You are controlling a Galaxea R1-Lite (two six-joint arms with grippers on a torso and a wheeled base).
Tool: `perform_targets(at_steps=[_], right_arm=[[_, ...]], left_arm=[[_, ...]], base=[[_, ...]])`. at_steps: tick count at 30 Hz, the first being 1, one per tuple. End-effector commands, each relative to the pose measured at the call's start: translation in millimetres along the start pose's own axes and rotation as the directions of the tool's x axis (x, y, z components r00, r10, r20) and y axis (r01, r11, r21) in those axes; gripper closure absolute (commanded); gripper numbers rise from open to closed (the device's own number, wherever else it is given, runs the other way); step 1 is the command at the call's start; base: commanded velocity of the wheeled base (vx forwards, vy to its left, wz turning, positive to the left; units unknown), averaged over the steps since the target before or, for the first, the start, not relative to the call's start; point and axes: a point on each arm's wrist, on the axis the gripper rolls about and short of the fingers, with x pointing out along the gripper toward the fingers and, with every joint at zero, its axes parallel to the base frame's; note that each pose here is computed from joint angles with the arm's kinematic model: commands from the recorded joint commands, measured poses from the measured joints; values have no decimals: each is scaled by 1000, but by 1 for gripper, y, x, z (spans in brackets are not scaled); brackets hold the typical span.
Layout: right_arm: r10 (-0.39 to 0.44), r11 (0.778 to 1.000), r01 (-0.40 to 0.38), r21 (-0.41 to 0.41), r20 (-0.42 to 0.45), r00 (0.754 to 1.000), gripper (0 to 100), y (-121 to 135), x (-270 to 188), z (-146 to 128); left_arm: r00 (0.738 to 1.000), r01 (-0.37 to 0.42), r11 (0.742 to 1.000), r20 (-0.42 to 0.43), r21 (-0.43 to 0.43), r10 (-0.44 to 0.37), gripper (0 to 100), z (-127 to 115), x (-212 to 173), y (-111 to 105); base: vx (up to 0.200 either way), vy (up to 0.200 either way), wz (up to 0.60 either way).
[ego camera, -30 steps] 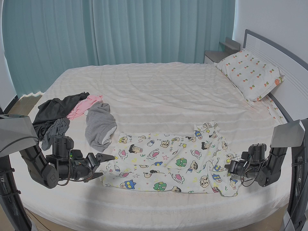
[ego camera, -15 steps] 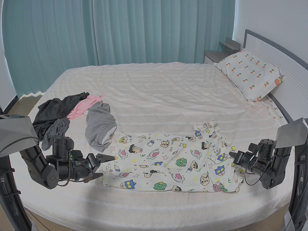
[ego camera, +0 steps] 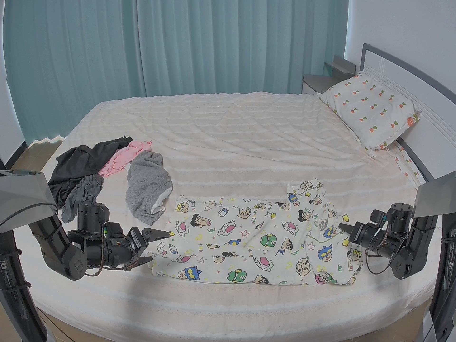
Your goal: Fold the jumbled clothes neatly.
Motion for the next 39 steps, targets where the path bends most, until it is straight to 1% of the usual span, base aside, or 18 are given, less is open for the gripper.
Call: perform_targets(at_steps=[1, 2, 5, 7, 10, 12, 14, 17, 20, 22, 24, 27, 28, 29, 33, 37, 39], right_arm=[[-4, 1000, 4, 2, -3, 1000, 100, -3, 14, 8], [-22, 1000, 23, 16, -25, 999, 100, -6, 17, 9], [-44, 999, 45, 28, -31, 999, 100, -13, 18, 11], [-41, 999, 42, 28, -29, 999, 100, -12, 17, 12], [-40, 999, 40, 21, -2, 999, 100, -16, 25, 20], [-40, 999, 40, 21, -5, 999, 100, -16, 26, 21], [-20, 1000, 20, 9, -8, 1000, 100, -8, 25, 23], [-20, 1000, 20, 6, -11, 1000, 100, -10, 37, 29], [-41, 999, 43, 26, -65, 997, 100, -14, 43, 31], [-39, 999, 40, 16, -83, 996, 100, -14, 46, 31], [-34, 999, 35, 8, -77, 996, 100, -14, 52, 36], [-59, 998, 62, 27, -118, 991, 100, -18, 57, 41], [-59, 998, 62, 27, -118, 991, 100, -18, 57, 41], [-77, 996, 83, 29, -151, 986, 100, -21, 57, 41], [-91, 995, 95, 18, -171, 981, 100, -25, 56, 38], [-102, 995, 104, -1, -189, 977, 100, -26, 47, 31], [-97, 995, 91, -42, -175, 980, 100, -24, 43, 31]], left_arm=[[1000, -3, 1000, -1, -2, 3, 0, 0, 0, 1], [1000, -1, 1000, -2, -1, 1, 0, 0, 0, 0], [1000, -3, 1000, -1, -2, 3, 0, 0, 0, 1], [1000, -3, 1000, -1, -2, 3, 0, 0, 0, 1], [1000, -3, 1000, -4, 1, 3, 0, -1, 1, 0], [1000, -12, 1000, 3, 0, 12, 0, -2, 2, 0], [999, -32, 999, 12, 6, 32, 0, -4, 5, 0], [999, -40, 999, 18, 6, 40, 0, -4, 6, 1], [999, -40, 999, 18, 6, 40, 0, -4, 6, 1], [999, -41, 999, 17, 5, 41, 0, -5, 5, 1], [999, -40, 999, 18, 8, 40, 0, -4, 6, 1], [999, -42, 999, 15, 7, 41, 0, -5, 6, 1], [999, -42, 999, 15, 7, 41, 0, -5, 6, 1], [999, -41, 999, 16, 8, 40, 0, -5, 6, 1], [999, -41, 999, 11, 12, 41, 0, -6, 7, 1], [998, -67, 994, -1, 81, 68, 0, -11, 13, 4], [995, -94, 988, -8, 124, 95, 0, -16, 18, 6]], base=[[0, 0, 0], [0, 0, 0], [0, 0, 0], [0, 0, 0], [0, 0, 0], [0, 0, 0], [0, 0, 0], [0, 0, 0], [0, 0, 0], [0, 0, 0], [0, 0, 0], [0, 0, 0], [0, 0, 0], [0, 0, 0], [0, 0, 0], [0, 0, 0], [0, 0, 0]])
